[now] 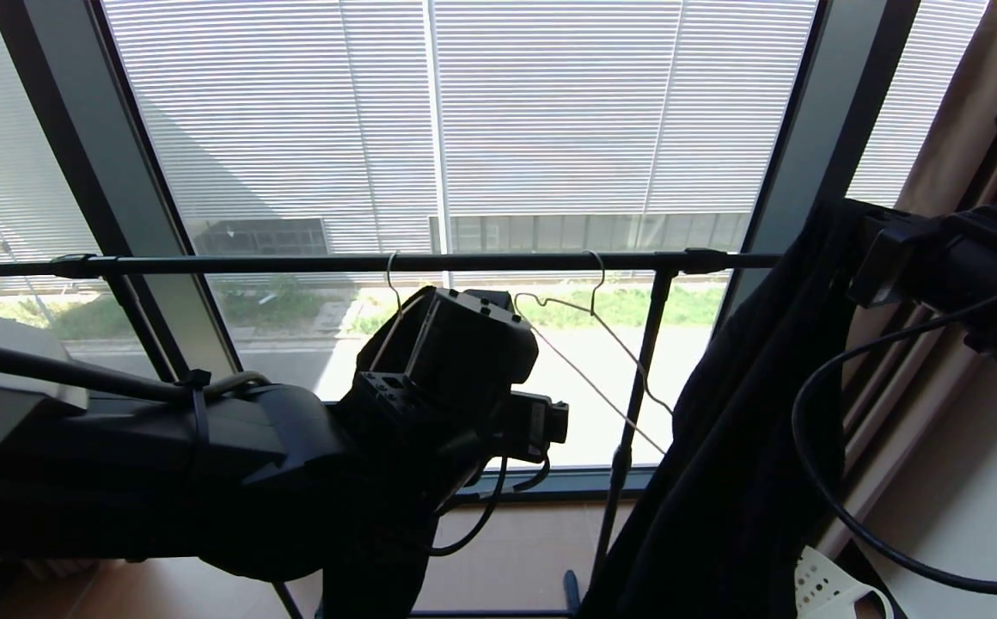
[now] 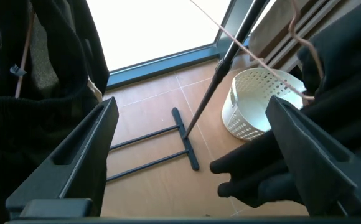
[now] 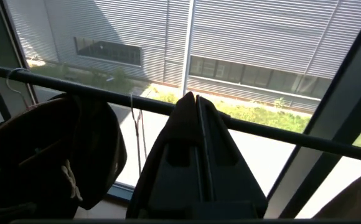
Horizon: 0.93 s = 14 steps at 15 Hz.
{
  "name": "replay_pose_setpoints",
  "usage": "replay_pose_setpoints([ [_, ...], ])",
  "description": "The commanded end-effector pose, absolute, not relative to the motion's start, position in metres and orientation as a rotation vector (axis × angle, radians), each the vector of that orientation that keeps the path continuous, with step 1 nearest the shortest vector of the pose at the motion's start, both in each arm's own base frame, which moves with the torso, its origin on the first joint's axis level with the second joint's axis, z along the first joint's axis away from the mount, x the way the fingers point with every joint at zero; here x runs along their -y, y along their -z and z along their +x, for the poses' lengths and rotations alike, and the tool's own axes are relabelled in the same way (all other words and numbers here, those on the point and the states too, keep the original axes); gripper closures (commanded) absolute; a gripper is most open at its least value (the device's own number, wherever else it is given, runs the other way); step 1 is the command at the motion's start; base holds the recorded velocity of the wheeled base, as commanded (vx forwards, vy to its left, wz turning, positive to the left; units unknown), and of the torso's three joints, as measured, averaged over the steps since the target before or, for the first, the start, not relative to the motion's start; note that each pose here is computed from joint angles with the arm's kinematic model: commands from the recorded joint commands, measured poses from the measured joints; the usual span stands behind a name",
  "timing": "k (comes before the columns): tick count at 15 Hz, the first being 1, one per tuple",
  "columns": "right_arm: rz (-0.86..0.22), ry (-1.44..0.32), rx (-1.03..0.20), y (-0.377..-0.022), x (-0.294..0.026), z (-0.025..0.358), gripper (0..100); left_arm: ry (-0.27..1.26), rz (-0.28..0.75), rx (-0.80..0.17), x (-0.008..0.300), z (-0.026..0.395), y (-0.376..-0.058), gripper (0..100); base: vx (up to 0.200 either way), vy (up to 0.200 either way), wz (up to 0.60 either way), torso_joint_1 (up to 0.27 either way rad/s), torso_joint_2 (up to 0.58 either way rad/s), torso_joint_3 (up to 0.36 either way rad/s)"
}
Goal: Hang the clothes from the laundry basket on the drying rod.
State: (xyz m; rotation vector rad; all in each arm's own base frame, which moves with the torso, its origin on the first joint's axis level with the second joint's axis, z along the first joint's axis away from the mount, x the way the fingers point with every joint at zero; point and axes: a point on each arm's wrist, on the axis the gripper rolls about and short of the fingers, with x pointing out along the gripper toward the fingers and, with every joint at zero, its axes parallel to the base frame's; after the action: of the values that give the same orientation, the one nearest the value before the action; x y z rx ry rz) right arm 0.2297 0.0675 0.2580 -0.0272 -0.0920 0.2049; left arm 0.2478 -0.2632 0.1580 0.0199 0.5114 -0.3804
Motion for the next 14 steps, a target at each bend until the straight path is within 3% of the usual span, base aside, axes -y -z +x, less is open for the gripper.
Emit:
replay_pose_setpoints([
  [1,-0.031,-0.144,0.077,-0.256,-0.055,0.246,100,0.382,0.018,-0.510,0.263,0.247,-0.159,0,0.000,0.000,0.00,0.000,0.00,0.000],
  [9,-0.031,-0.074,0.136,-0.272,-0.030,0.242,100,0.380,0.014,-0.504,0.260,0.244,-0.162,0,0.000,0.000,0.00,0.000,0.00,0.000],
  [14,-0.047,0.050,0.143,-0.276,0.016,0.262,100,0.374,0.014,-0.508,0.254,0.241,-0.163,0,0.000,0.000,0.00,0.000,0.00,0.000],
])
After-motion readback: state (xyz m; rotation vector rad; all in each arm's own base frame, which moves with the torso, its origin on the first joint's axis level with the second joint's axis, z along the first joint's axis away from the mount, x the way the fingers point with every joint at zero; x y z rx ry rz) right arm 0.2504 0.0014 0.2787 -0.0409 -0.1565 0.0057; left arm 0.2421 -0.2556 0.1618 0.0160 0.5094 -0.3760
